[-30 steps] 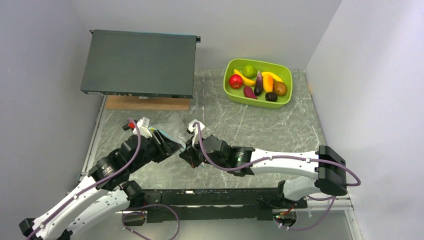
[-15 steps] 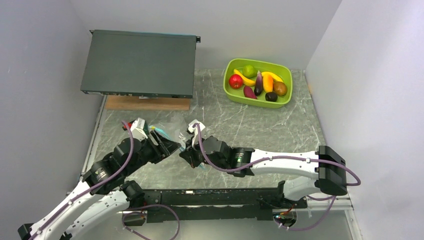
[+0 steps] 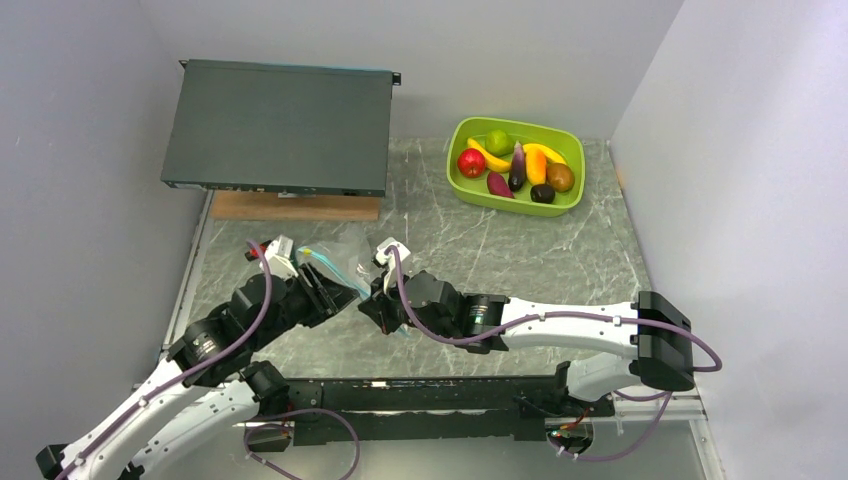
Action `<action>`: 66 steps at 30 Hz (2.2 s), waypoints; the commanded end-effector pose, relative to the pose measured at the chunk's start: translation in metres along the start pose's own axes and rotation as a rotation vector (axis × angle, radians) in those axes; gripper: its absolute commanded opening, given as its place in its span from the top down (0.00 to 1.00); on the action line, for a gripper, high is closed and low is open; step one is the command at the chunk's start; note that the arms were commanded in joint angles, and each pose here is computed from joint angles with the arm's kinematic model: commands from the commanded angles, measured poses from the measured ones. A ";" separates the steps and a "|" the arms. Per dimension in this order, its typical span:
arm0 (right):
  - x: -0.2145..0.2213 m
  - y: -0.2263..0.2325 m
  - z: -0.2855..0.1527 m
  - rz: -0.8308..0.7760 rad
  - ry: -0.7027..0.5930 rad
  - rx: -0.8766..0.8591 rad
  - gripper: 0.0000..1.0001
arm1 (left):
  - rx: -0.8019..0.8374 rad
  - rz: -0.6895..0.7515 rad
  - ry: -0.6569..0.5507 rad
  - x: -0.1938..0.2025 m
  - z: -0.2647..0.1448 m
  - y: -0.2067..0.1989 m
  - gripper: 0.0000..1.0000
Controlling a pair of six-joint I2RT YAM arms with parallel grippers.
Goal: Place the food in the zip-top bag and seal the zipper
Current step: Open the zipper of the food storage bag at the center of the board.
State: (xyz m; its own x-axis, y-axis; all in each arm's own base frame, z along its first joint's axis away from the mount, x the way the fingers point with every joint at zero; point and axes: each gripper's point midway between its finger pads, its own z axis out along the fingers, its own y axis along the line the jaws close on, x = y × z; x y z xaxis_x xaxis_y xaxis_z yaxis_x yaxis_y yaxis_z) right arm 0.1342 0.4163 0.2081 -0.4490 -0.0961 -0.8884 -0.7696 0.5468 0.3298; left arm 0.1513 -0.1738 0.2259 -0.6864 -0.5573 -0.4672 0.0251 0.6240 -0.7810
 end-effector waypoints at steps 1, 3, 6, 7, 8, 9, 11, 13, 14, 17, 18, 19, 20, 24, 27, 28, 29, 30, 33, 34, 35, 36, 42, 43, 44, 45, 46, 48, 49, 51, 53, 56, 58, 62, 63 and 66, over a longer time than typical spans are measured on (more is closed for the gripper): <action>-0.036 0.018 -0.005 0.008 -0.091 -0.048 1.00 | 0.023 0.019 -0.019 -0.008 0.000 -0.014 0.55; -0.034 0.018 -0.004 0.005 -0.086 -0.048 1.00 | 0.011 0.022 -0.015 -0.008 0.001 -0.012 0.56; -0.034 0.017 -0.004 0.000 -0.085 -0.045 1.00 | 0.001 0.021 -0.010 -0.006 0.004 -0.009 0.61; -0.035 0.017 -0.004 -0.002 -0.087 -0.043 1.00 | 0.001 0.018 -0.005 -0.004 0.005 -0.008 0.64; -0.035 0.017 -0.003 -0.005 -0.087 -0.041 1.00 | -0.001 0.014 -0.002 -0.003 0.006 -0.008 0.64; -0.035 0.017 -0.003 -0.008 -0.086 -0.041 1.00 | 0.001 0.010 -0.001 -0.002 0.008 -0.007 0.63; -0.034 0.017 -0.002 -0.011 -0.085 -0.041 1.00 | 0.003 0.006 0.008 0.000 0.010 -0.007 0.60; -0.033 0.017 -0.001 -0.013 -0.085 -0.041 1.00 | 0.000 0.004 0.021 0.003 0.013 -0.006 0.61; -0.033 0.017 -0.001 -0.014 -0.085 -0.041 1.00 | -0.004 0.002 0.026 0.004 0.013 -0.005 0.62; -0.035 0.017 -0.001 -0.019 -0.092 -0.038 1.00 | -0.017 -0.005 0.035 0.007 0.015 -0.002 0.62; -0.034 0.016 0.000 -0.022 -0.094 -0.034 1.00 | -0.020 -0.005 0.034 0.008 0.016 0.000 0.62; -0.033 0.016 0.000 -0.025 -0.093 -0.035 1.00 | -0.020 -0.007 0.031 0.007 0.016 0.000 0.62; -0.033 0.016 0.002 -0.026 -0.093 -0.033 1.00 | -0.023 -0.007 0.031 0.008 0.016 0.001 0.64; -0.028 0.016 0.004 -0.024 -0.080 -0.031 1.00 | -0.030 0.006 0.029 0.008 0.017 0.004 0.77; -0.023 0.015 0.003 -0.019 -0.068 -0.035 1.00 | -0.040 0.037 0.016 0.005 0.016 0.007 0.88; -0.021 0.014 0.002 -0.019 -0.062 -0.035 1.00 | -0.034 0.054 0.012 0.004 0.015 0.006 0.91; -0.021 0.014 0.001 -0.021 -0.055 -0.035 1.00 | -0.031 0.063 0.007 0.003 0.014 0.006 0.95; -0.020 0.014 0.000 -0.024 -0.046 -0.032 0.96 | -0.028 0.069 -0.002 0.001 0.013 0.006 0.97; -0.021 0.015 -0.005 -0.028 -0.042 -0.043 0.90 | -0.020 0.083 -0.016 -0.002 0.012 0.005 1.00; -0.022 0.016 -0.007 -0.032 -0.041 -0.047 0.83 | -0.017 0.087 -0.018 -0.002 0.011 0.004 1.00; -0.026 0.018 -0.009 -0.036 -0.040 -0.051 0.74 | -0.020 0.087 -0.020 -0.003 0.011 0.005 1.00; -0.027 0.017 -0.011 -0.041 -0.024 -0.040 0.70 | -0.025 0.087 -0.020 -0.003 0.010 0.006 1.00; -0.037 0.013 -0.026 -0.095 0.066 0.012 0.63 | -0.098 0.087 -0.003 -0.002 0.008 0.015 1.00; -0.041 0.011 -0.029 -0.102 0.062 0.027 0.62 | -0.098 0.094 0.000 -0.002 0.007 0.015 1.00; -0.045 0.008 -0.030 -0.108 0.054 0.040 0.62 | -0.096 0.099 0.000 -0.003 0.007 0.015 1.00; -0.048 0.006 -0.031 -0.114 0.046 0.049 0.59 | -0.090 0.102 -0.002 -0.003 0.006 0.014 1.00; -0.050 0.003 -0.030 -0.117 0.041 0.063 0.57 | -0.086 0.099 -0.009 -0.004 0.006 0.013 1.00; -0.053 -0.004 -0.027 -0.123 0.044 0.098 0.53 | -0.080 0.092 -0.020 -0.006 0.006 0.012 1.00; -0.055 -0.006 -0.026 -0.127 0.046 0.115 0.50 | -0.075 0.091 -0.022 -0.006 0.005 0.011 1.00; -0.057 -0.008 -0.021 -0.137 0.044 0.124 0.49 | -0.074 0.097 -0.018 -0.007 0.004 0.010 1.00; -0.054 -0.007 -0.015 -0.137 0.050 0.118 0.49 | -0.083 0.102 -0.020 -0.008 0.004 0.010 1.00; -0.050 -0.008 -0.005 -0.134 0.062 0.132 0.51 | -0.064 0.085 -0.014 -0.007 0.003 0.006 1.00; -0.044 -0.009 0.003 -0.130 0.070 0.136 0.52 | -0.050 0.082 -0.007 -0.006 0.002 0.003 1.00; -0.036 -0.006 0.016 -0.121 0.087 0.125 0.54 | -0.052 0.079 -0.017 -0.007 0.001 0.004 1.00; -0.037 -0.007 0.017 -0.116 0.088 0.138 0.55 | -0.046 0.076 -0.016 -0.007 0.001 0.004 1.00; -0.040 -0.023 0.020 -0.108 0.073 0.243 0.74 | -0.050 0.078 -0.007 -0.005 0.000 0.006 1.00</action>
State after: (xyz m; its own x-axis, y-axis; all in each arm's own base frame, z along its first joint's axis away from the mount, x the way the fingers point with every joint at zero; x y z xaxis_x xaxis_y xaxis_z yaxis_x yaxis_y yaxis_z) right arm 0.1591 0.4202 0.2003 -0.4197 -0.3165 -0.8507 -0.7544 0.6428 0.1331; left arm 0.1545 -0.1669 0.2068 -0.6953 -0.4966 -0.5196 0.0106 0.7158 -0.6982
